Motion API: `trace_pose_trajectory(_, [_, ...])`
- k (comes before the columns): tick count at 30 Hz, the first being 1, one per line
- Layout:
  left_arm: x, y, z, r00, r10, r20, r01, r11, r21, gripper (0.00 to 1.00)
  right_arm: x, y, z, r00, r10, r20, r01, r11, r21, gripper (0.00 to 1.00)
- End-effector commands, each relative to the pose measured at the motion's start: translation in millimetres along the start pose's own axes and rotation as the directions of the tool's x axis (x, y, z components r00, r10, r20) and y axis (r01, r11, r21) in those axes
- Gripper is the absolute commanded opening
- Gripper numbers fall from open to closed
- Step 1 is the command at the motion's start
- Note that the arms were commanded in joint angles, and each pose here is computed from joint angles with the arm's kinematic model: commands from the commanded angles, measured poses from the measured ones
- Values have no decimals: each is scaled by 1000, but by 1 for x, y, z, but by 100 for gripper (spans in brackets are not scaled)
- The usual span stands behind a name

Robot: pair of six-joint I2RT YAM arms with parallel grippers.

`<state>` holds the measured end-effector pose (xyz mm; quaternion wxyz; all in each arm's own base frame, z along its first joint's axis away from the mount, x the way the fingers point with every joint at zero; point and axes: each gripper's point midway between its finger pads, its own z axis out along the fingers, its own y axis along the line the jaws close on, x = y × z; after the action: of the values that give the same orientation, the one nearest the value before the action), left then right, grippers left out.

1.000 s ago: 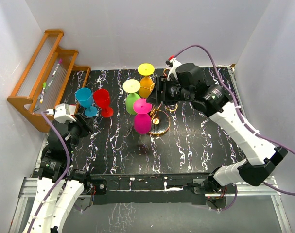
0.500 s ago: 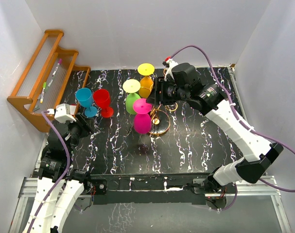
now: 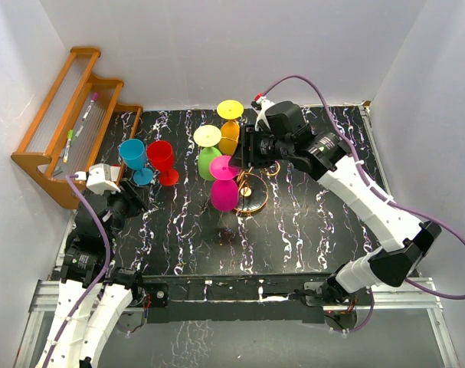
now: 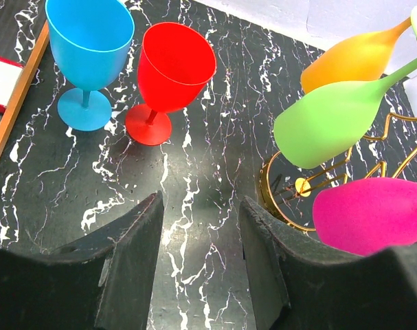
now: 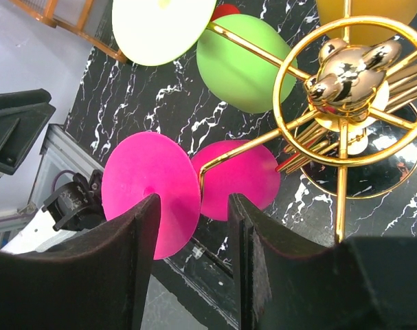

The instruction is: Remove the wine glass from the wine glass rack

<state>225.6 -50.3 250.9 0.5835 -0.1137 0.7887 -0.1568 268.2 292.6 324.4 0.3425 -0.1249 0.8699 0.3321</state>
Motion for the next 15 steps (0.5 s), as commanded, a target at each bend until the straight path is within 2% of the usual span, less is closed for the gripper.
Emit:
trace_pose_trajectory(1, [4,0,2,1000,6,-17,-6,1000,3,47,-7,10,3,999,-23,27,24,998,-59,45])
trace_pose_trajectory(7, [7,-1,4,999,9,-33,-8,1000,10,47,-3,13,5,1000,-26,10,27,996,-82,42])
trace_pose_trajectory(15, [10,-2,6,999,11,-50,-10,1000,14,47,-3,21,-1,1000,-25,18,27,992,-123,21])
